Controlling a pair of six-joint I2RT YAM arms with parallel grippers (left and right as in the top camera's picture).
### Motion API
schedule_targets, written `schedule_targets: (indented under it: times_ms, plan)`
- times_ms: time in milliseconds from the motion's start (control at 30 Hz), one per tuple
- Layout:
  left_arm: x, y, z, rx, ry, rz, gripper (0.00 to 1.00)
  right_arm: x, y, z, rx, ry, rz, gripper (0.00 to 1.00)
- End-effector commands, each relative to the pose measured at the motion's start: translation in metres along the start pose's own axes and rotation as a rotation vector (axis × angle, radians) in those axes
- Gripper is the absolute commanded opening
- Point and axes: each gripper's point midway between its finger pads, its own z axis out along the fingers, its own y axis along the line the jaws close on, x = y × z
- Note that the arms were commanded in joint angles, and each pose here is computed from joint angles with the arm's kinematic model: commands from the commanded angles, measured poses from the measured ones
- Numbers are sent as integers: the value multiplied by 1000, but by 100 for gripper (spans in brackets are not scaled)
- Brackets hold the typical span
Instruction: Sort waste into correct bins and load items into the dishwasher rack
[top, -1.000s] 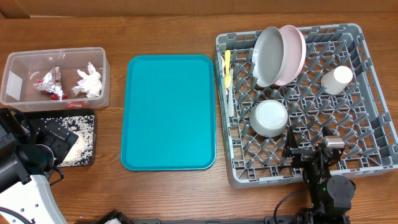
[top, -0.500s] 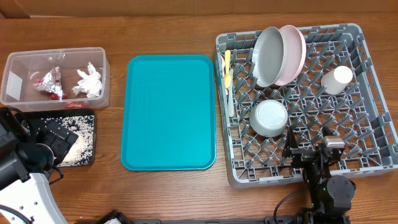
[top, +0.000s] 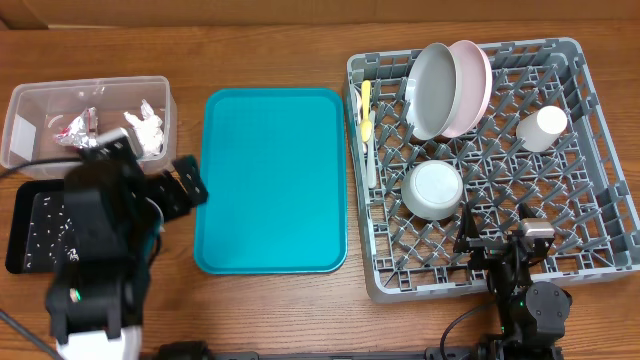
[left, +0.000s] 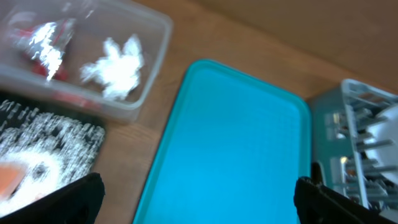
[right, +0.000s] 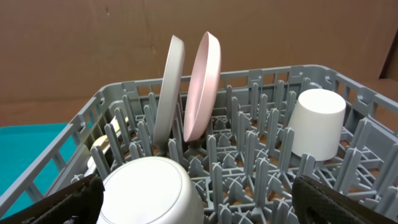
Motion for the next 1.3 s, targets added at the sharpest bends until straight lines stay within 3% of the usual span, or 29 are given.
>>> schedule_targets:
  times_ms: [0, 300, 467, 933, 1267]
  plan:
    - [22, 1, 2, 29, -20, 73, 100, 1, -2, 0, 10, -7, -1, 100]
    - [57, -26, 16, 290, -237, 265, 100, 1, -2, 0, 10, -7, -1, 100]
    - [71, -28, 17, 351, -370, 292, 100, 1, -2, 0, 10, -7, -1, 100]
    - [101, 8, 31, 258, -533, 248, 100, 1, -2, 0, 10, -7, -1, 100]
    - [108, 18, 34, 215, -524, 237, 100, 1, -2, 0, 10, -7, -1, 100]
